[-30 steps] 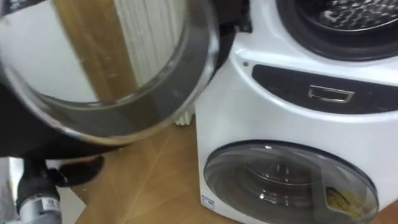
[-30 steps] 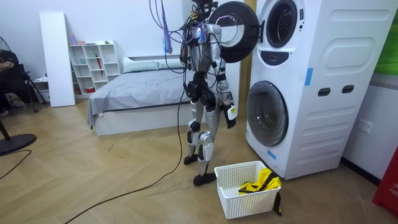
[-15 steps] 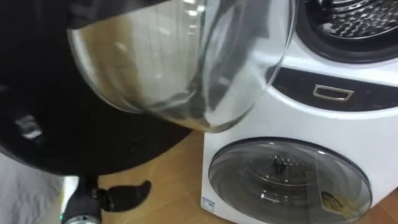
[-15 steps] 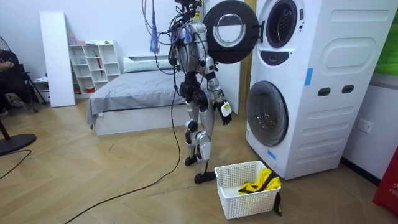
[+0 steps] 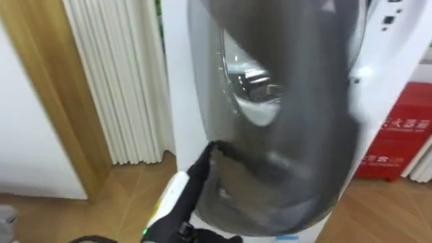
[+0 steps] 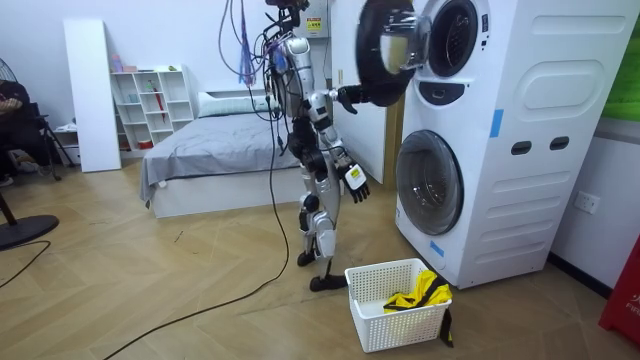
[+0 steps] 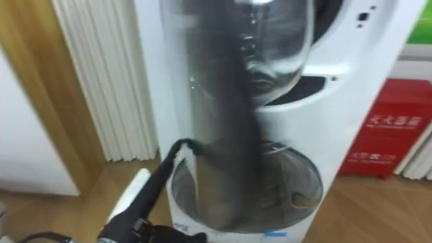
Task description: Pick clothes from washing machine
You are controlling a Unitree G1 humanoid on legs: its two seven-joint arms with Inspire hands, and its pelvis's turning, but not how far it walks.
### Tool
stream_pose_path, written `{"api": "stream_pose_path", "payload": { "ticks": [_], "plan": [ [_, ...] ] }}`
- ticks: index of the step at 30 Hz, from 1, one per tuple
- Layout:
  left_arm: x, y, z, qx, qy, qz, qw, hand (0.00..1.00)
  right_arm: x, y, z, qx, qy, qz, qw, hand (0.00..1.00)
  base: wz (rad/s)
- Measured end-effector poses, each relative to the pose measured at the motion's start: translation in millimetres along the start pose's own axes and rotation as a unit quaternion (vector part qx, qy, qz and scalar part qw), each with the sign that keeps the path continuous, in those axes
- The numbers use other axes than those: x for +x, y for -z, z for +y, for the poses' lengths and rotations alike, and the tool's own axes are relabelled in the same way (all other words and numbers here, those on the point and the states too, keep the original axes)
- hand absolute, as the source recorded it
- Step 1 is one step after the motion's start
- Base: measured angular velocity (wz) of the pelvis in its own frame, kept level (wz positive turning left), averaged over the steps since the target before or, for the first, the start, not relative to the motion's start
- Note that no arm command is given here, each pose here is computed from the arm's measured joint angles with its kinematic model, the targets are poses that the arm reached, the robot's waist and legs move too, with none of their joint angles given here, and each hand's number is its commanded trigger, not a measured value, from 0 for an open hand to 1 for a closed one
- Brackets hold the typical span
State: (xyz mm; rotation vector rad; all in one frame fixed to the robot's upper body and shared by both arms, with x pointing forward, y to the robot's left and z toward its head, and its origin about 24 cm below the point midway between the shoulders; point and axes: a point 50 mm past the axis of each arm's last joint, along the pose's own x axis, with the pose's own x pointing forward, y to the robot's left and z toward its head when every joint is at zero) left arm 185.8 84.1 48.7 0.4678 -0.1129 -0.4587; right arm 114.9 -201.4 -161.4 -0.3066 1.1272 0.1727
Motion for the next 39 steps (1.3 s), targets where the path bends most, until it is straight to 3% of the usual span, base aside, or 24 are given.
{"api": "stream_pose_path", "payload": {
  "ticks": [6, 21, 26, 29, 31, 32, 34, 35, 36, 37, 39],
  "plan": [
    [2.1, 2.7, -21.4, 0.009, 0.073, -0.008, 0.997, 0.00, 0.0, 0.6, 1.9, -0.002, -0.004, 0.002, 1.000, 0.00, -0.20],
    [-3.0, 37.5, -36.0, 0.049, 0.121, 0.061, 0.990, 0.00, 0.5, -4.5, 10.5, 0.011, -0.017, -0.011, 1.000, 0.00, -0.06],
    [-21.3, 84.5, -42.7, 0.048, 0.133, 0.159, 0.977, 0.00, -2.7, 5.8, 12.3, 0.034, -0.015, -0.009, 0.999, 0.00, -0.18],
    [-48.1, 132.8, -40.2, 0.043, 0.108, 0.272, 0.955, 0.00, -5.0, 15.9, 10.5, 0.059, -0.007, 0.004, 0.998, 0.00, -0.17],
    [-83.5, 166.9, -29.8, 0.031, 0.068, 0.371, 0.926, 0.00, -7.4, 23.3, 10.4, 0.087, -0.001, 0.010, 0.996, 0.00, -0.08],
    [-92.9, 175.0, -26.3, 0.026, 0.052, 0.396, 0.916, 0.00, -7.8, 24.9, 9.6, 0.095, 0.002, 0.013, 0.995, 0.00, -0.15],
    [-136.2, 200.5, -11.6, 0.011, -0.024, 0.494, 0.869, 0.00, -10.0, 33.5, 8.0, 0.119, 0.010, 0.027, 0.992, 0.00, -0.12],
    [-148.2, 204.8, -9.4, 0.006, -0.042, 0.516, 0.856, 0.00, -10.6, 35.7, 7.7, 0.125, 0.011, 0.030, 0.992, 0.00, -0.08],
    [-171.3, 211.8, -7.7, -0.004, -0.073, 0.558, 0.827, 0.00, -11.2, 38.7, 6.6, 0.135, 0.014, 0.037, 0.990, 0.00, 0.00],
    [-195.5, 216.5, -9.5, -0.006, -0.089, 0.600, 0.795, 0.00, -11.8, 41.0, 5.0, 0.148, 0.018, 0.042, 0.988, 0.00, 0.08],
    [-224.8, 218.4, -15.3, -0.012, -0.101, 0.651, 0.753, 0.00, -13.7, 48.0, 4.1, 0.174, 0.024, 0.052, 0.983, 0.00, 0.14]
  ]
}}
